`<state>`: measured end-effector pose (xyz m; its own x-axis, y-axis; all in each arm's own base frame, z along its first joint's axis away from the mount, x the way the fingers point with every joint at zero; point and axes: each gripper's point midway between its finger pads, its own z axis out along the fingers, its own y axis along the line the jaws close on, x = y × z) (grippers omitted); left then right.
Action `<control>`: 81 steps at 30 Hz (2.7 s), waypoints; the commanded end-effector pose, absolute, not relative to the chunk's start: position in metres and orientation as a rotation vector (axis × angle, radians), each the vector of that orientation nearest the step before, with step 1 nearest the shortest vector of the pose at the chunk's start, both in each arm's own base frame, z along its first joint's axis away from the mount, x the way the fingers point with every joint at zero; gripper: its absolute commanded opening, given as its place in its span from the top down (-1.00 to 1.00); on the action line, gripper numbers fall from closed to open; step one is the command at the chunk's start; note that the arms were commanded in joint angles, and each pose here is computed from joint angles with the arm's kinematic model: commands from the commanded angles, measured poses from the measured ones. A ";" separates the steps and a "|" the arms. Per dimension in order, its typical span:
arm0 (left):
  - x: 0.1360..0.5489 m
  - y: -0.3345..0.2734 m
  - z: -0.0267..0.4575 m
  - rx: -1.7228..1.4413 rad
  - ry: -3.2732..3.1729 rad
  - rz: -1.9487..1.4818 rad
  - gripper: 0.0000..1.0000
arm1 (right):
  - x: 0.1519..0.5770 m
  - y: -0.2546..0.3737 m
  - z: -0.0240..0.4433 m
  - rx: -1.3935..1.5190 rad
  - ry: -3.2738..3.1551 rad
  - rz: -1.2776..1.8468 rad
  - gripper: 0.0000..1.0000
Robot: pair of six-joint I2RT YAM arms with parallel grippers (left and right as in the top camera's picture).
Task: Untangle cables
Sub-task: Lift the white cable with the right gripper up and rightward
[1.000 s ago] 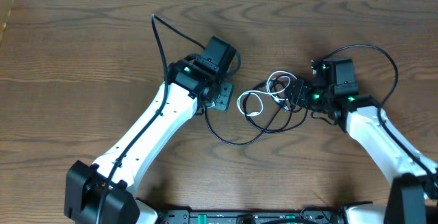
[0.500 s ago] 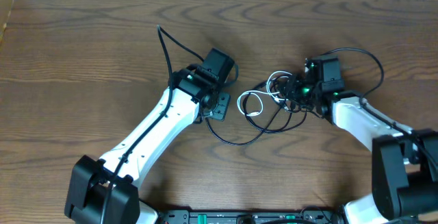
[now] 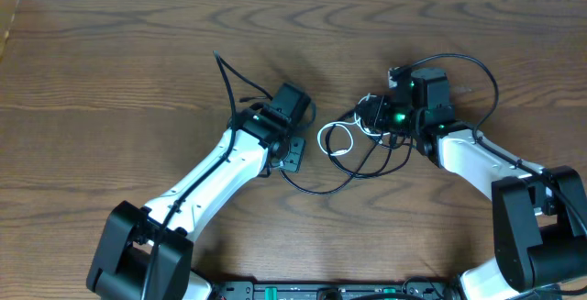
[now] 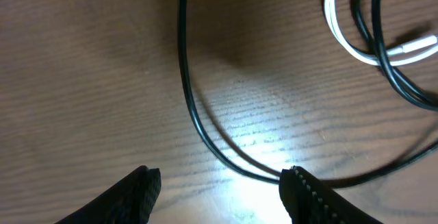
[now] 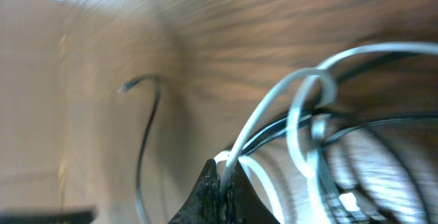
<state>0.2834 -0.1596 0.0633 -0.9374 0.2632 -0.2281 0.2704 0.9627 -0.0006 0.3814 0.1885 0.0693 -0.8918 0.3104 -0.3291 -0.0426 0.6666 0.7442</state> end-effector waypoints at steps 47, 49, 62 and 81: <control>0.267 -0.275 0.103 0.500 2.727 -1.066 -0.76 | 0.372 0.151 0.335 -0.007 1.720 0.908 0.98; 0.267 -0.275 0.103 0.502 2.726 -1.064 -0.77 | 0.372 0.151 0.335 -0.007 1.720 0.908 0.98; 0.302 -0.260 0.097 0.439 2.652 -0.808 -0.78 | 0.372 0.151 0.336 -0.006 1.719 0.910 0.98; 0.308 -0.299 0.077 0.463 2.610 -0.879 -0.39 | 0.372 0.151 0.336 -0.007 1.717 0.910 0.98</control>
<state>0.3086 -0.2992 0.0852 -0.8821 0.1880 -0.4319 0.4150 0.7440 -0.5237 0.3722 0.1540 0.3272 -0.3864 0.4251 -0.8185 -0.4366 0.6974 0.5683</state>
